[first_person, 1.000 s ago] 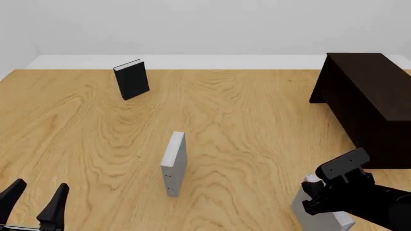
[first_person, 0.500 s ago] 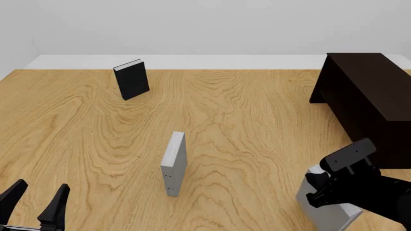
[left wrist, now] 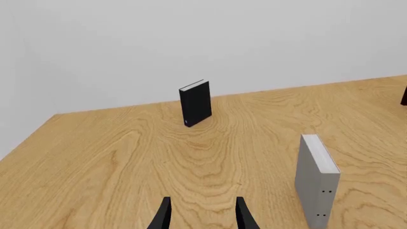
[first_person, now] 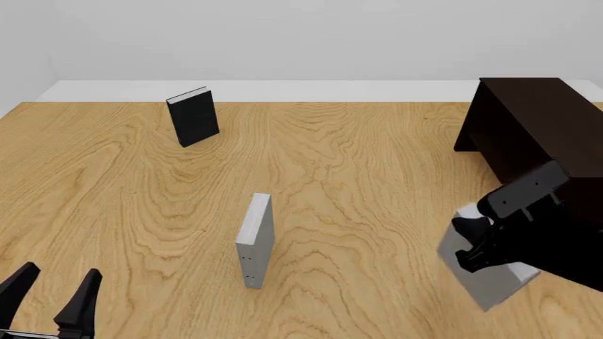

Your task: Pick up the book on the right and place it on the cabinet shelf.

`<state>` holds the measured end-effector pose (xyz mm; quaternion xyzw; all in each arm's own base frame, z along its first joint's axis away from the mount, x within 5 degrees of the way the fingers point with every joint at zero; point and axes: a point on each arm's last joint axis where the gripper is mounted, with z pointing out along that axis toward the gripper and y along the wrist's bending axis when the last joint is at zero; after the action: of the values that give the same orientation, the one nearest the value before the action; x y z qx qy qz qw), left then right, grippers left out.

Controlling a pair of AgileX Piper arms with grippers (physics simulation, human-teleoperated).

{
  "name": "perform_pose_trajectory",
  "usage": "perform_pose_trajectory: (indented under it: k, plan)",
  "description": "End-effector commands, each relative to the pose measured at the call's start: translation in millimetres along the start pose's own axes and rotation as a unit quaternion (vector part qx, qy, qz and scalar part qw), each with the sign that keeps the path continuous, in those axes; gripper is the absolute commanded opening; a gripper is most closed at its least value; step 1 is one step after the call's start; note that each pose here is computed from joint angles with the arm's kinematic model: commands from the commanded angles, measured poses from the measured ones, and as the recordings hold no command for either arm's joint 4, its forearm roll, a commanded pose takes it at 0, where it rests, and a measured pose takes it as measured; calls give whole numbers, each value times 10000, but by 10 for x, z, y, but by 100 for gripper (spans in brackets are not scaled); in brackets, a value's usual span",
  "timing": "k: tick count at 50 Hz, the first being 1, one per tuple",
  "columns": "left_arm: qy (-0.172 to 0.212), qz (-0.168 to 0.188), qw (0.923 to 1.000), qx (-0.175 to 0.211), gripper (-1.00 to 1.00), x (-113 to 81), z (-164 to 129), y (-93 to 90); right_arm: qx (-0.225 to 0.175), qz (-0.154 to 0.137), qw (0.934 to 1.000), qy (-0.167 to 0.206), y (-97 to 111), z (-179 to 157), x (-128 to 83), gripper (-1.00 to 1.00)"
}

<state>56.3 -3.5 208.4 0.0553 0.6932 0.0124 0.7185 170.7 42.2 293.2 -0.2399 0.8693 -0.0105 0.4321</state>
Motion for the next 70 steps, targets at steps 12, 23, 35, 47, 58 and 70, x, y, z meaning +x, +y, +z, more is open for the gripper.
perform_pose_trajectory:
  k: [12,23,35,47,58,70]
  plan:
    - [-131,46,9999,19,100,-26,-1,-1,117,-845,9934,-772,-49,-76,-455,-100]
    - [-166,66,9998,33,100,-38,-2,-2,170,-1334,9856,-1025,-27,52,-552,-100]
    - [-181,78,9998,47,100,-43,-2,-3,434,-2069,9675,-1390,5,129,-460,-100]
    - [-189,70,9998,53,100,-38,-1,-4,1082,-3278,9222,-1745,19,337,-200,-100]
    - [-208,53,9997,64,100,-40,-1,-6,1217,-3849,8865,-2262,187,478,-205,-100]
    - [-223,50,9997,30,100,-41,-1,-2,1464,-4563,8374,-2629,365,659,-85,-100]
